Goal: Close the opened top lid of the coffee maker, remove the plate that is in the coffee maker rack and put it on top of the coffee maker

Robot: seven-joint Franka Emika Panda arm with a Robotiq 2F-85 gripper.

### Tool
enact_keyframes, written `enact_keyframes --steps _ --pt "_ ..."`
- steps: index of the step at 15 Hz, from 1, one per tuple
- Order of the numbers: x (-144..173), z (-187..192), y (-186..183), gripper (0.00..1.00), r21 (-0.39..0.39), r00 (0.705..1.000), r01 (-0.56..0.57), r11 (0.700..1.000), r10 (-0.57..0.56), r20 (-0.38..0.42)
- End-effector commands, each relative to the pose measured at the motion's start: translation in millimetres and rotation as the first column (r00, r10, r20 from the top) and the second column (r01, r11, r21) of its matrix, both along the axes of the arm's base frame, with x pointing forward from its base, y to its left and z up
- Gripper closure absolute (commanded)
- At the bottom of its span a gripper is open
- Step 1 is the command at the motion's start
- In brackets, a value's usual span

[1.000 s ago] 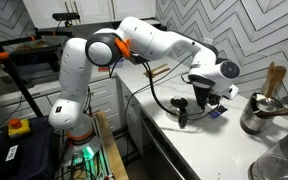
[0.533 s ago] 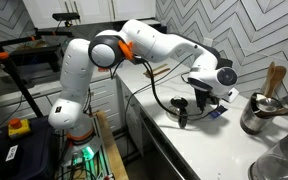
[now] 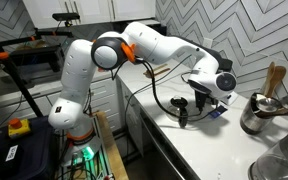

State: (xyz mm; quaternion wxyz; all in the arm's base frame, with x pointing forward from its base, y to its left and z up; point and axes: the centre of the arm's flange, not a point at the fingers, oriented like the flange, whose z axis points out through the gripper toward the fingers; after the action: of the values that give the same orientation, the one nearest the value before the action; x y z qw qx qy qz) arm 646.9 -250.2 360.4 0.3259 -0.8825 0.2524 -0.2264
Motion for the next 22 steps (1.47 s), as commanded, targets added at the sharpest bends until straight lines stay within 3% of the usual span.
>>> enact_keyframes --steps 1,3,13,22 --pt "7.0 -9.7 -3.9 0.88 0.038 1.0 0.009 0.999 -0.01 0.025" --pt "7.9 -11.3 -4.3 1.0 0.046 1.0 0.014 0.999 -0.015 0.026" --pt "2.7 -5.1 -6.4 1.0 0.046 0.999 0.034 0.998 -0.034 0.007" --pt "-18.8 26.1 -10.0 1.0 0.012 0.99 0.089 0.996 -0.088 -0.112"
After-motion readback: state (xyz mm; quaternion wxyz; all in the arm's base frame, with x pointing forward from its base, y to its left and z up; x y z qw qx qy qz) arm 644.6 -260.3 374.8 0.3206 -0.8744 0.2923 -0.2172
